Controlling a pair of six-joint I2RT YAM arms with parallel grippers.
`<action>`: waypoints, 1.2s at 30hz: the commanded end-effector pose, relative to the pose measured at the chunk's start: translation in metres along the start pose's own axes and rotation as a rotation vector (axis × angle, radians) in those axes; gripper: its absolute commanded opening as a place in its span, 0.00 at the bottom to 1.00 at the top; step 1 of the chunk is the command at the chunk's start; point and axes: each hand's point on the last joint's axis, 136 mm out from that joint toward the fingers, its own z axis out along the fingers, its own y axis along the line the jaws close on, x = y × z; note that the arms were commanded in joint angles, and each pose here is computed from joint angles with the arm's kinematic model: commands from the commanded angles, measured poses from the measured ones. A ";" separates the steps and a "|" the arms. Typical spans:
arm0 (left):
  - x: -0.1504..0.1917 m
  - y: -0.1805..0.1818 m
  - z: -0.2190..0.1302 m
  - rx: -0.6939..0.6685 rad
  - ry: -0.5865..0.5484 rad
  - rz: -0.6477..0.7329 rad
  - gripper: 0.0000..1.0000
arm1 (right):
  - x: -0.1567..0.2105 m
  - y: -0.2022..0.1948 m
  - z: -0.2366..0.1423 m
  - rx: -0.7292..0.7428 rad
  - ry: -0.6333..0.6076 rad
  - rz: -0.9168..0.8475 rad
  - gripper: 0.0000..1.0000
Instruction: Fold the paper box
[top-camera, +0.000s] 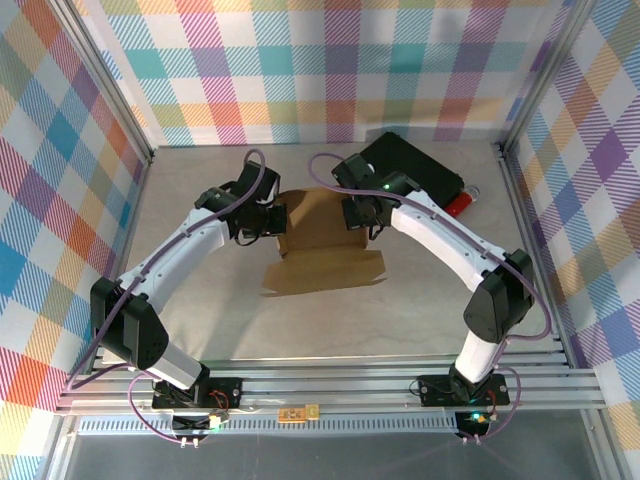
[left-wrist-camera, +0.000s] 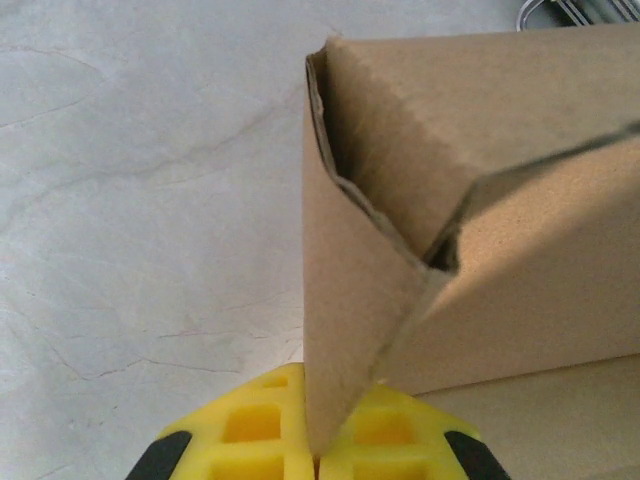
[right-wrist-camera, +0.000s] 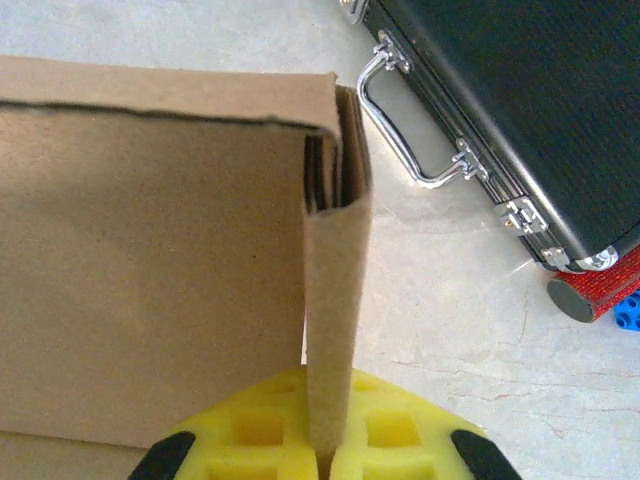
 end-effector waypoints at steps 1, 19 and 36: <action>-0.002 0.024 0.011 -0.112 -0.035 -0.018 0.00 | 0.025 -0.010 0.002 0.052 0.097 -0.032 0.00; 0.052 0.044 0.085 -0.147 0.053 -0.040 0.00 | 0.048 0.013 0.055 0.057 0.165 -0.100 0.00; 0.067 0.047 0.122 -0.052 0.066 -0.116 0.17 | 0.053 0.023 0.074 0.022 0.164 -0.139 0.00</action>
